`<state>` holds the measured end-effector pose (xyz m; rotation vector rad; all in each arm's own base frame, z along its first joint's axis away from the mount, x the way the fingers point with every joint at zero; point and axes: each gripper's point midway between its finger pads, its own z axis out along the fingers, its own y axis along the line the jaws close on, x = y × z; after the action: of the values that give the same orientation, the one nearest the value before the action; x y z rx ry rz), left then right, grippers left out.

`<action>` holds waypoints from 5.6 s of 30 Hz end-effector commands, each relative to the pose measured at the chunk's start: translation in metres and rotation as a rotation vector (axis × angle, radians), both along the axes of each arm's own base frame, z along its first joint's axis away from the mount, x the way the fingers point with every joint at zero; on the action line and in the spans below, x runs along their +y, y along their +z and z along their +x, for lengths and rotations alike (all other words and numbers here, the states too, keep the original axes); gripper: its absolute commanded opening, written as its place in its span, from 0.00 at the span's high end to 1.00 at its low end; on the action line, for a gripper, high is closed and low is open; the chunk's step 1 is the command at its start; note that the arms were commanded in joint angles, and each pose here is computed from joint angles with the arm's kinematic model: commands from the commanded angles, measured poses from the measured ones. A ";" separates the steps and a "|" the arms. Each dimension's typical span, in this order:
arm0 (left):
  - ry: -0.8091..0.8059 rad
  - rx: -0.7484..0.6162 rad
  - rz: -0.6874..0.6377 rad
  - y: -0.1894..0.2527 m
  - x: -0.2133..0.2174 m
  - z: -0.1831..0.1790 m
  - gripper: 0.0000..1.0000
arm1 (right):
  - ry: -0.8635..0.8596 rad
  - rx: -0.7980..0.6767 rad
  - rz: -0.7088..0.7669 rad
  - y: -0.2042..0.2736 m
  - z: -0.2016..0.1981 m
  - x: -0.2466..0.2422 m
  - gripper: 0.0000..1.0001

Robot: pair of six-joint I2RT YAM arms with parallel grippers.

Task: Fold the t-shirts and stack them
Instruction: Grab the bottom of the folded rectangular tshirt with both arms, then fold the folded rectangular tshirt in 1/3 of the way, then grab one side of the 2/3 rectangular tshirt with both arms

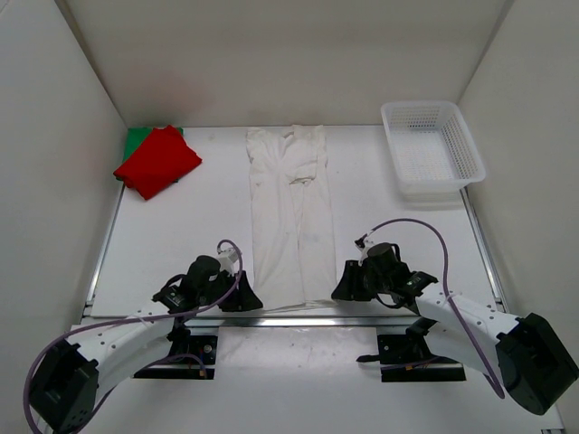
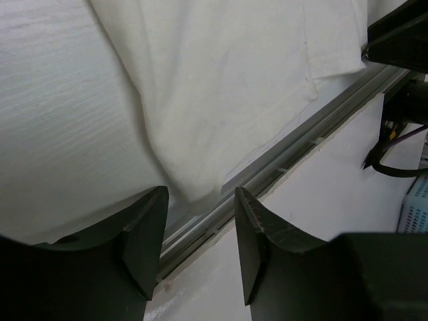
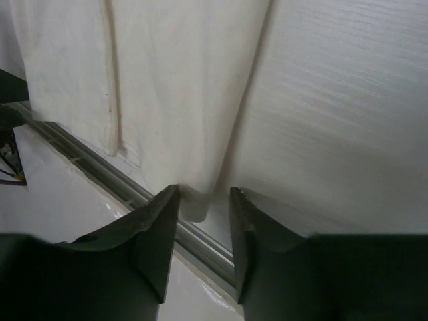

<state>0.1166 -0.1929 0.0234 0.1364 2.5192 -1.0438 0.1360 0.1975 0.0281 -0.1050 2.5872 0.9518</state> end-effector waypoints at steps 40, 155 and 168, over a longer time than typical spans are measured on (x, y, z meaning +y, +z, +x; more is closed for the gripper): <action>0.325 -0.224 0.067 0.110 0.006 0.228 1.00 | -0.123 -0.320 0.014 0.102 0.233 -0.007 1.00; 0.319 -0.035 0.079 -0.026 0.001 0.140 0.95 | -0.133 -0.175 0.025 -0.012 0.130 -0.013 1.00; 0.192 -0.004 0.104 -0.011 0.020 0.032 1.00 | -0.057 -0.082 0.013 -0.011 0.007 -0.011 1.00</action>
<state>0.1862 -0.1856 0.0245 -0.0767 2.4212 -0.8634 0.1671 0.1943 0.0236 -0.1400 2.4216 0.9518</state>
